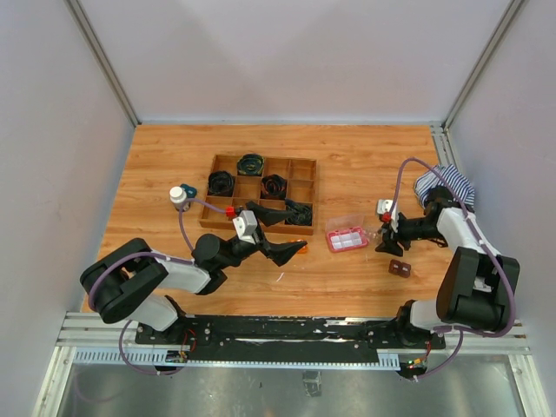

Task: Sort the pills into containers
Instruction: Pour the pill from the pill bottle.

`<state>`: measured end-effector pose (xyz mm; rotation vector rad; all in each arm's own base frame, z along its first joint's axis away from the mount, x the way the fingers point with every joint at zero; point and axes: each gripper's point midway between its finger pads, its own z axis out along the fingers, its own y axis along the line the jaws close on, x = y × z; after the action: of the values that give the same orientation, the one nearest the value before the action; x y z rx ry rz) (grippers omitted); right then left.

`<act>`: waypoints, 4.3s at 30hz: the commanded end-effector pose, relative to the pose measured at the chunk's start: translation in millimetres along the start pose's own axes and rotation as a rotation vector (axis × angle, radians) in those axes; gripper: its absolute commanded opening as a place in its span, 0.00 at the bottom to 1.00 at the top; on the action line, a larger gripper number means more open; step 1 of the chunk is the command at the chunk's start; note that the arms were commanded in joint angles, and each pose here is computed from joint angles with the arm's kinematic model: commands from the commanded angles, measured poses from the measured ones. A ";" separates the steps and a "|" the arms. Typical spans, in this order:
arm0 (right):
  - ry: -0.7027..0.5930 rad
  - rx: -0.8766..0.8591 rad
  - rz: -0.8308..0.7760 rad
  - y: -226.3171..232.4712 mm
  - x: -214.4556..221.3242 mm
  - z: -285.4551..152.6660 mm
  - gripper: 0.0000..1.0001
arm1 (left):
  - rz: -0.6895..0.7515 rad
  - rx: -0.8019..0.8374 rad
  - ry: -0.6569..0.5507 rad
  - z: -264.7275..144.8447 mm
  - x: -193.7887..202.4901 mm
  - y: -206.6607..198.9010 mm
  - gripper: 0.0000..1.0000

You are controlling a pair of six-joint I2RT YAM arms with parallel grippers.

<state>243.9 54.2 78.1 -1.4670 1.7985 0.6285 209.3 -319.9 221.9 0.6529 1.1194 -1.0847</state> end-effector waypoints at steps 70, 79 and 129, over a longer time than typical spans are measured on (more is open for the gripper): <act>0.497 -0.085 -0.074 -19.3 35.2 13.3 0.01 | 0.064 0.050 -0.150 0.0 -35.9 -9.9 0.99; 0.523 -0.098 -0.079 -17.8 34.6 15.4 0.01 | 0.066 0.053 -0.150 -0.3 -35.8 -10.3 0.99; 0.603 -0.033 -0.066 -16.3 24.6 12.1 0.01 | 0.069 0.057 -0.154 -1.7 -36.4 -11.4 0.99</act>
<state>264.5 40.0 47.5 -1.8690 2.1714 0.1779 205.7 -319.6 215.6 0.6707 1.1305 -1.0919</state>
